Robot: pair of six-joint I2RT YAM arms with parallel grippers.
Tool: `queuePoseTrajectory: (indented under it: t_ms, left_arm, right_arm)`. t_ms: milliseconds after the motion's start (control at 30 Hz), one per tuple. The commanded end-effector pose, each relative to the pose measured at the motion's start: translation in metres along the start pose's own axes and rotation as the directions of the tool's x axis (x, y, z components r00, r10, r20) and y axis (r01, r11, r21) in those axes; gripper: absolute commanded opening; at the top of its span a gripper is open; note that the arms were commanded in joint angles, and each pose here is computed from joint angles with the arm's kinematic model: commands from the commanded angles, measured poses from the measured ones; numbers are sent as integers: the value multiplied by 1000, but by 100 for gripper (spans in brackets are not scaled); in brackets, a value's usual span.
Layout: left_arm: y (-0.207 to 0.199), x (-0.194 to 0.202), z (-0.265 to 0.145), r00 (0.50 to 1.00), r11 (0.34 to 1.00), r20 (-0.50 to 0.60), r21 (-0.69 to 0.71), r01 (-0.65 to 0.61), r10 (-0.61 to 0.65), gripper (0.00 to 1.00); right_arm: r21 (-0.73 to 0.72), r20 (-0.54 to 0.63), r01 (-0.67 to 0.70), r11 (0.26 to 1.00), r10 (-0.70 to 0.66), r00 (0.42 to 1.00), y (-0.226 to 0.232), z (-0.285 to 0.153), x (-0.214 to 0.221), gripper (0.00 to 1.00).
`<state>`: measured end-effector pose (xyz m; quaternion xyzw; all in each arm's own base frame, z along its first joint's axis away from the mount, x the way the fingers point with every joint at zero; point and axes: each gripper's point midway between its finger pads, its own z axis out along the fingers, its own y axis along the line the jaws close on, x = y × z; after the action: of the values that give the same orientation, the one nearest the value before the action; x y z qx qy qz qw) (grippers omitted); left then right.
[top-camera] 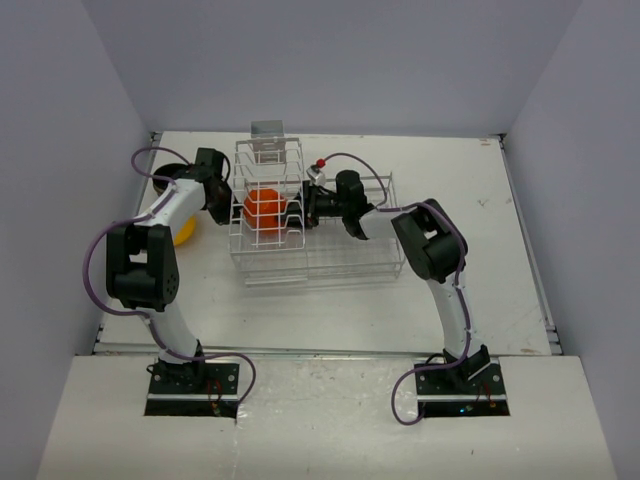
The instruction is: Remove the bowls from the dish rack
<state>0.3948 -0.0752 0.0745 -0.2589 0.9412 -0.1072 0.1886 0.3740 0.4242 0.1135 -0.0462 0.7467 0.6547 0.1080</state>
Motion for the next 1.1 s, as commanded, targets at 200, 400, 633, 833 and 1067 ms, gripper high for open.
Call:
queuePoseTrajectory:
  t_ms: [200, 400, 633, 833, 1067]
  left_arm:
    - [-26, 4, -9, 999, 995, -15, 91, -34, 35, 0]
    - [-28, 4, -9, 999, 995, -15, 97, -37, 39, 0]
    - [-27, 4, -7, 999, 995, -18, 93, -40, 41, 0]
    - [-27, 3, -6, 999, 995, -19, 94, -41, 43, 0]
    - [-30, 1, -6, 999, 994, -18, 101, -40, 42, 0]
  right_arm:
    - [70, 105, -92, 993, 84, 991, -9, -8, -17, 45]
    - [75, 146, -89, 993, 77, 986, -10, -14, -29, 46]
    - [29, 132, -88, 996, 84, 988, -4, -8, -38, 45]
    - [-13, 133, -116, 993, 117, 984, 1, -1, -50, 44]
    - [-73, 119, -147, 986, 155, 981, 8, 5, -55, 42]
